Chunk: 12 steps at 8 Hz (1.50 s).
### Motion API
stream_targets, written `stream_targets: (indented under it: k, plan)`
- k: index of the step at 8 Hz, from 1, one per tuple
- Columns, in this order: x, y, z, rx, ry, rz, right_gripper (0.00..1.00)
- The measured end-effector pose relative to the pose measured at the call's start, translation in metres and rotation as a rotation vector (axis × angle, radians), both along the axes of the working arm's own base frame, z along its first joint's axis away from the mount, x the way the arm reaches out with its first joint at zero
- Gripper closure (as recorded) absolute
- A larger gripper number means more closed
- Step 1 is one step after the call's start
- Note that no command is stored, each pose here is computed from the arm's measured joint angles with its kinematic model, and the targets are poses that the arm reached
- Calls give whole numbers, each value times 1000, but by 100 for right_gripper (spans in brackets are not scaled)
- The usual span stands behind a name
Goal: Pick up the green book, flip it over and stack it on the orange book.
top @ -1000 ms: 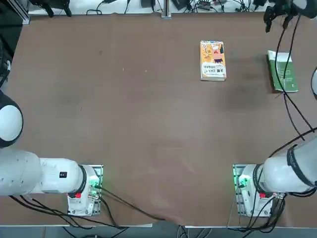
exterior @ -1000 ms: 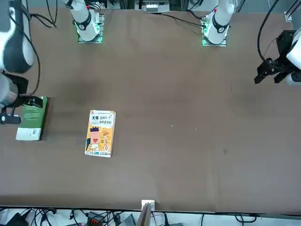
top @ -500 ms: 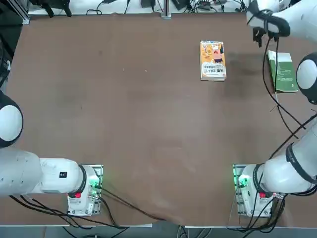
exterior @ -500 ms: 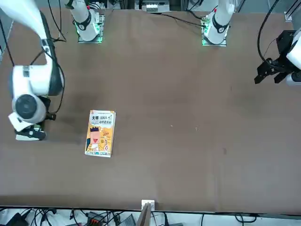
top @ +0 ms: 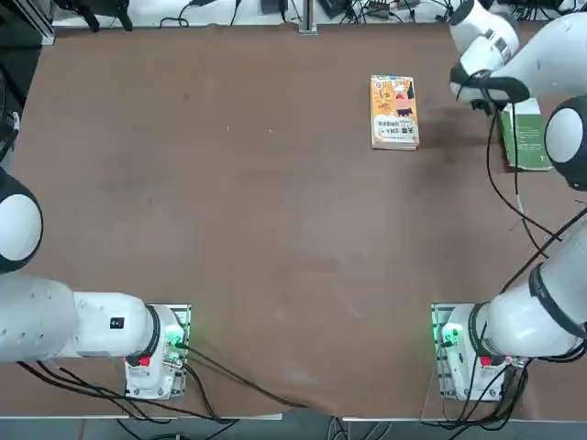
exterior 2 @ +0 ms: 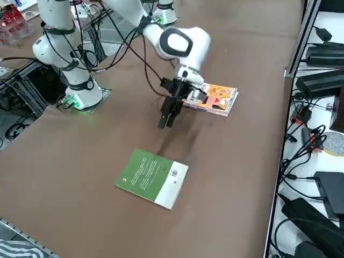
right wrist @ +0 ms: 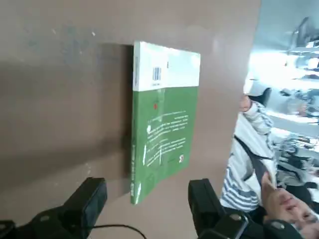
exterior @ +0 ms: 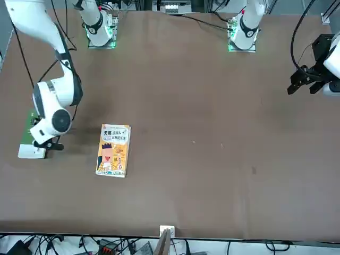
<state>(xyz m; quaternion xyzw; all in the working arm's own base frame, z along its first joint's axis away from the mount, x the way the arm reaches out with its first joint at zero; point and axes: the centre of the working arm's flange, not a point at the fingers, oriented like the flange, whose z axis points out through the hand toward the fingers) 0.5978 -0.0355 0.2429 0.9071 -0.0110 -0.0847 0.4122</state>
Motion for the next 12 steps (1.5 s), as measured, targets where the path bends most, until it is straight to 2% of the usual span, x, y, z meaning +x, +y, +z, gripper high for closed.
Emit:
stream_targets:
  k: [3,5,9,11,12]
  plan:
    - [-20,-13,-80,-190,-24,34,3]
    - [-29,-24,-115,-264,-15,70,4]
    - [-31,-47,-126,-320,-20,86,6]
    - [-33,-53,-128,-323,-18,79,13]
    - [-33,-53,-130,-323,-16,79,22]
